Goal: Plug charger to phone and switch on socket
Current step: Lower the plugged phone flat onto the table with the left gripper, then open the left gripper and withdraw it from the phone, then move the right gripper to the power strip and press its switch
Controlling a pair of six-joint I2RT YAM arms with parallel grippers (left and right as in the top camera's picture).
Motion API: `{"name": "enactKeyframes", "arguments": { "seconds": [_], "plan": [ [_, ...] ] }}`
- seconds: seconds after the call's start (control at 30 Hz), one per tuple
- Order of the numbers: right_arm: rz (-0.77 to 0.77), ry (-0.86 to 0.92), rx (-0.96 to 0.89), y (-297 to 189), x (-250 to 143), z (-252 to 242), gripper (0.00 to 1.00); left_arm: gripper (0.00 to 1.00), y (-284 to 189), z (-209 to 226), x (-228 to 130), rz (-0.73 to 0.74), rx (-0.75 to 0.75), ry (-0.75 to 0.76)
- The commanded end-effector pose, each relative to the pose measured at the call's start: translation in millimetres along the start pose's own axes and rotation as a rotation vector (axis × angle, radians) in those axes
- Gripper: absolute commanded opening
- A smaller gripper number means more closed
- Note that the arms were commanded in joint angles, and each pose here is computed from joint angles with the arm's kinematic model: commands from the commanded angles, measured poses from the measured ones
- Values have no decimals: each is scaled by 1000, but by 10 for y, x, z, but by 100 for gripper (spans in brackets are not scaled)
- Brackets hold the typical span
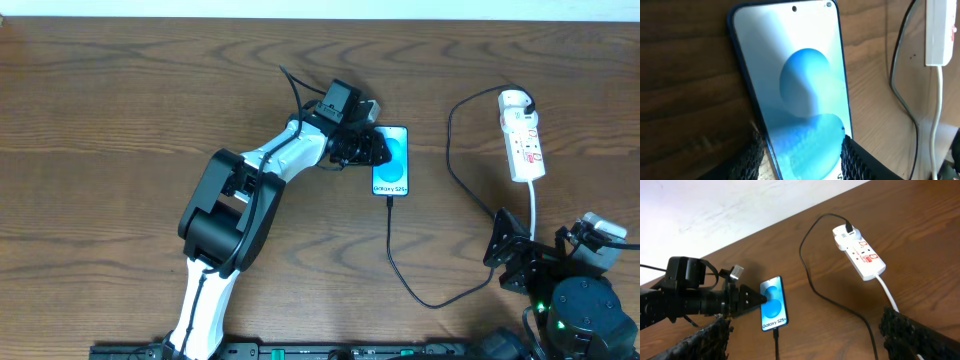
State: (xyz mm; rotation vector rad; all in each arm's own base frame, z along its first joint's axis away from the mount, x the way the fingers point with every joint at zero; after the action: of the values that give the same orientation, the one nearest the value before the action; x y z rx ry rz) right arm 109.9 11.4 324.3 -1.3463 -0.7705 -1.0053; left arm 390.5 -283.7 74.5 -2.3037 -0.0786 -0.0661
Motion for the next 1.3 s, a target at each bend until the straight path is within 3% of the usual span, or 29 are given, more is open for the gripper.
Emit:
{"name": "enactKeyframes", "arguments": {
  "seconds": [0.0, 0.13, 0.2, 0.33, 0.57, 0.77, 0.8, 0.93, 1.1, 1.23, 1.27],
  "plan": [
    [-6, -2, -18, -2, 11, -17, 94, 53, 164, 436, -63, -13, 176, -79],
    [-6, -2, -18, -2, 12, -17, 94, 52, 164, 439, -68, -11, 178, -81],
    [-5, -2, -16, -1, 11, -14, 99, 53, 161, 447, -74, -7, 182, -84],
    [5, -2, 9, -2, 2, 8, 99, 71, 103, 509, -55, -7, 201, -106],
    [6, 0, 21, 4, 1, 23, 99, 72, -633, 673, 202, -84, 225, -179],
    [18, -19, -31, 125, -80, 26, 62, 72, -1879, 732, 254, -296, 400, -243],
    [23, -22, -34, 192, -118, 53, 51, 72, -2208, 675, 183, -338, 416, -235],
    [36, 6, -40, 488, -234, 201, 28, 72, -2997, 419, -265, -416, 428, -206],
    [134, -48, -81, 801, -333, 367, 18, 72, -3361, 334, -1021, -550, 447, -142],
    [243, -13, -124, 1010, -476, 423, 10, 72, -3370, 441, -1612, -722, 352, -140],
    [285, 40, -142, 1092, -518, 405, 6, 77, -3386, 486, -1830, -818, 303, -145]
  ]
}}
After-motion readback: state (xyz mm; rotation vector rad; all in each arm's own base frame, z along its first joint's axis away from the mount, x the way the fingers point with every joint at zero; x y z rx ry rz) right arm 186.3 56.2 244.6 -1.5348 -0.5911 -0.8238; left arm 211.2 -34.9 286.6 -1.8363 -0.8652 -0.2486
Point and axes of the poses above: each gripper's point midway between its finger pads, its own y axis out along the fingers, its own z axis along the line the jaws close on, x = y × z, the point moved 8 cm from there along -y, back along the fingers, and after that the axes turned 14 degrees about -y, right-handed, at the moved point
